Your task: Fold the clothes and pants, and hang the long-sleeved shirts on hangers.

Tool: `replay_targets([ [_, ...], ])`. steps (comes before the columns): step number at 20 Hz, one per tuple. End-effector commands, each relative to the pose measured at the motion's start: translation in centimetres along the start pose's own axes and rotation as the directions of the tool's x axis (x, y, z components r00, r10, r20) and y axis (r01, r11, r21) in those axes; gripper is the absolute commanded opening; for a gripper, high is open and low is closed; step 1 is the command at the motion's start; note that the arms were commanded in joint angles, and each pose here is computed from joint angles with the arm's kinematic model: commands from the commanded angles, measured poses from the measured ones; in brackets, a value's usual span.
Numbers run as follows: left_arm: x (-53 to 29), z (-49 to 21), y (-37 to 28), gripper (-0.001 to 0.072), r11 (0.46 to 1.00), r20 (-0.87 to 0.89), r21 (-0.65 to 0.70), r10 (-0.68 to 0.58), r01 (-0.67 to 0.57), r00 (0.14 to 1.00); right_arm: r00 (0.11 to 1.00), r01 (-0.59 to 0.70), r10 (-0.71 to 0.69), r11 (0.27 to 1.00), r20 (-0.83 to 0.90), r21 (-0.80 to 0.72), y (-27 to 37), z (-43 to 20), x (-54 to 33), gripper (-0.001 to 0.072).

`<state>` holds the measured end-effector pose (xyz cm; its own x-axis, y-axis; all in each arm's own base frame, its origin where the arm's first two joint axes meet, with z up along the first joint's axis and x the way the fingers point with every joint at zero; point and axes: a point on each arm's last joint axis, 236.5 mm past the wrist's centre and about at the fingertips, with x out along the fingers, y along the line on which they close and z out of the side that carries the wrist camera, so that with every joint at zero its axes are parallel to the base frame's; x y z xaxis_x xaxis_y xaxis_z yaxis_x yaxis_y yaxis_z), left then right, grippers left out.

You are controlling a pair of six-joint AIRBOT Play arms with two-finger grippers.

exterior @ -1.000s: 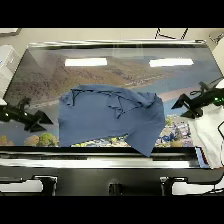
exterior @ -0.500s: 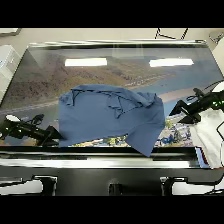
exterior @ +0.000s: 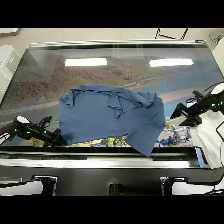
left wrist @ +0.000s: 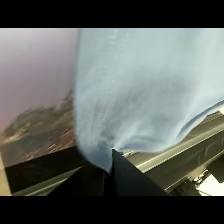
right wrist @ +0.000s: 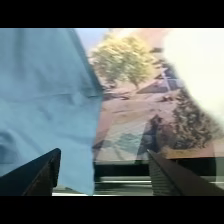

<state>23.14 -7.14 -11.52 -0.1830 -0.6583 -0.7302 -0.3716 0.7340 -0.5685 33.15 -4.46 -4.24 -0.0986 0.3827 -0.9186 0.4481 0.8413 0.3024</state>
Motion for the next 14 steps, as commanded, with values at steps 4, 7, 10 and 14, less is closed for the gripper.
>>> replay_targets([
  [4,-0.4,0.7,-0.3,0.0018,1.0,0.05,0.02,0.012,-0.013,0.999,0.994,-0.107,0.106,0.994,0.039,0.034,0.5,0.9,5.8,0.0574],
  [7,-1.3,0.9,-0.8,0.0018,0.999,0.093,0.044,0.017,-0.021,0.996,0.975,-0.22,0.221,0.974,0.0,0.053,2.5,1.1,7.8,0.0564],
  [10,-2.1,1.0,-1.4,0.0018,0.997,0.125,0.067,0.018,-0.027,0.992,0.96,-0.281,0.28,0.957,0.027,0.074,3.5,2.3,8.4,0.0529],
  [14,-2.9,1.3,-2.0,0.0018,0.996,0.158,0.088,0.018,-0.033,0.987,0.931,-0.365,0.363,0.926,0.036,0.096,5.6,2.5,7.6,0.0058],
])
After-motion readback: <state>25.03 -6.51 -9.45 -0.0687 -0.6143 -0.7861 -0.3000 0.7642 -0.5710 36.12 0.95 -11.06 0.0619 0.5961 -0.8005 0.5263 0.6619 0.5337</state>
